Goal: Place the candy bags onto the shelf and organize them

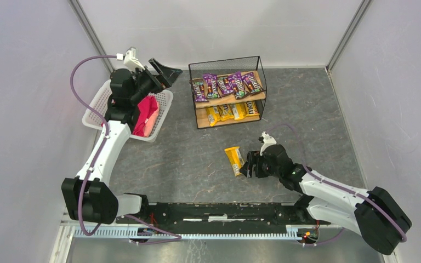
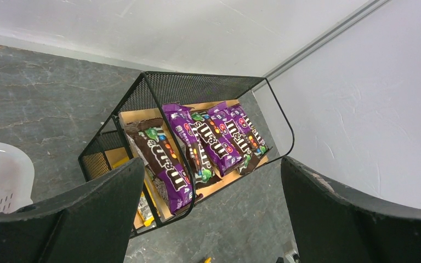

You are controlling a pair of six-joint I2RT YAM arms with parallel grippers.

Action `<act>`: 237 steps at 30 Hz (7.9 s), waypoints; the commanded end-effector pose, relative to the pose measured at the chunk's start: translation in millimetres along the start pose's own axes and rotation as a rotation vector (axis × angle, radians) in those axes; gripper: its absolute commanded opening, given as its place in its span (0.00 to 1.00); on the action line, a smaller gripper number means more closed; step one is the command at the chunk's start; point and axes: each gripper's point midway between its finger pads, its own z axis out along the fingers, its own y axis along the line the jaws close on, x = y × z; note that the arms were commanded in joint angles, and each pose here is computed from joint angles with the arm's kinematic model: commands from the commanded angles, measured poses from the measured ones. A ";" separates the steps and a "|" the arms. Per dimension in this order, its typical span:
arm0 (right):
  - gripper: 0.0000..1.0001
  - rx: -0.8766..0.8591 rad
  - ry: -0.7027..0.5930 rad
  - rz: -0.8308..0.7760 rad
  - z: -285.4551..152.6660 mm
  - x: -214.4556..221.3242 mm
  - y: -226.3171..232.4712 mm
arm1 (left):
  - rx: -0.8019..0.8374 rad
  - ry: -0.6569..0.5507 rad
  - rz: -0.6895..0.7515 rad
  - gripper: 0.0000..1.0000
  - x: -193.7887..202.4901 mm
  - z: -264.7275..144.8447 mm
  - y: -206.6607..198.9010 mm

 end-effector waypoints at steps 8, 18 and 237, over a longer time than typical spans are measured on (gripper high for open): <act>0.72 0.015 0.065 0.031 6.9 16.8 -2.2 | 0.028 -0.037 0.042 1.00 -10.6 -1.8 -15.5; 0.46 0.175 0.100 -0.108 13.9 24.1 -13.8 | 0.028 -0.036 0.043 1.00 -10.6 -1.8 -16.0; 0.98 0.093 -0.896 -0.475 -286.7 -235.4 72.9 | 0.174 -0.204 0.334 1.00 -44.1 -94.0 -130.6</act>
